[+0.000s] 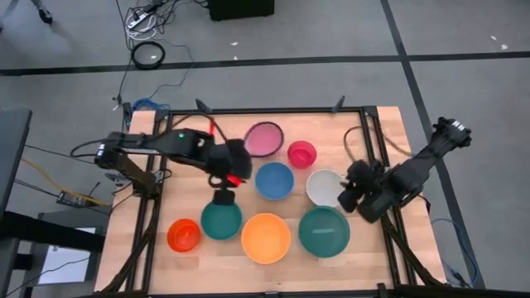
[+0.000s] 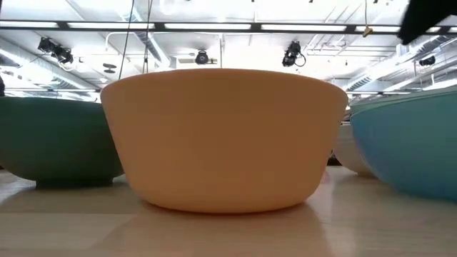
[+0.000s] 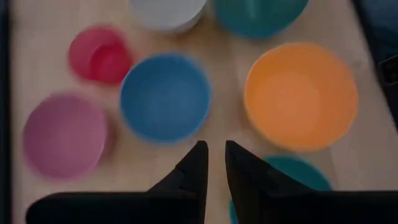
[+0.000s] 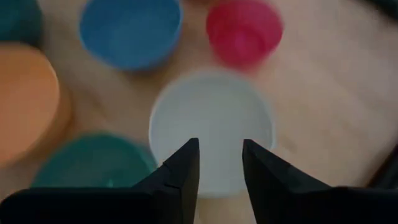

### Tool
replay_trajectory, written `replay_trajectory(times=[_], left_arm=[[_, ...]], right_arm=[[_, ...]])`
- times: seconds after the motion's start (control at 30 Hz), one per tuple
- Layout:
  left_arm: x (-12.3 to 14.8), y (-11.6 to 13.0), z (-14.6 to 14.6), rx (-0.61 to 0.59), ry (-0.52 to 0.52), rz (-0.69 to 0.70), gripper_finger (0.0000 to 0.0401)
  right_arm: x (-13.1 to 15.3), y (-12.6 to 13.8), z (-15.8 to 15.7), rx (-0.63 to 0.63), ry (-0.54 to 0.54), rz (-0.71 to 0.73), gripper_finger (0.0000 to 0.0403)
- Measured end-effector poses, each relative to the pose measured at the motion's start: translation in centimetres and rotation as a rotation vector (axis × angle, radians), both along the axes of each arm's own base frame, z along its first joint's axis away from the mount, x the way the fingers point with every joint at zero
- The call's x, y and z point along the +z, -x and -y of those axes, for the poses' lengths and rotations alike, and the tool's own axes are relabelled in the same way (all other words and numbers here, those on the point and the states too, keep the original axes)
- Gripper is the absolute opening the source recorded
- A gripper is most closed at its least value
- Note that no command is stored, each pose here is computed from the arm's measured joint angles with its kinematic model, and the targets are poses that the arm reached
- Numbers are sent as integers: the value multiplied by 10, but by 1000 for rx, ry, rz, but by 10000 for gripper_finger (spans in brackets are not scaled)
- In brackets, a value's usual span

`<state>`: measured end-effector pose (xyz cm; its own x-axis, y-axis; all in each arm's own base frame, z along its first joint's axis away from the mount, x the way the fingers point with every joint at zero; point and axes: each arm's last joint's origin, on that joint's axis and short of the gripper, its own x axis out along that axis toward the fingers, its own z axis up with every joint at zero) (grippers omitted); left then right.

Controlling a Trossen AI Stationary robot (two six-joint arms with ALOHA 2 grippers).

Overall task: Nest bowls inside each other
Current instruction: Stack the light green bowl on top of the light blue bowl

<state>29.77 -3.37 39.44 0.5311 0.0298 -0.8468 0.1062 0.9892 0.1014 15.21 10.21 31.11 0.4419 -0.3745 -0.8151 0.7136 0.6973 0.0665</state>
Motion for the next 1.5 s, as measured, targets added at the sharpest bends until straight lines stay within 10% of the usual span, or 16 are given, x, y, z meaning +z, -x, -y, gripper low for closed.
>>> replay_trajectory(times=[0.23, 0.57, 1.5], left_arm=[[27, 45, -8, 247, -4, 65, 65], [63, 94, -11, 332, 44, 284, 65], [69, 106, -10, 350, 34, 324, 65]], right_arm=[[-31, -14, -39, 24, -127, -199, 109], [-34, -14, -61, 3, -266, -131, 97], [-76, -31, -79, -23, -104, -251, 20]])
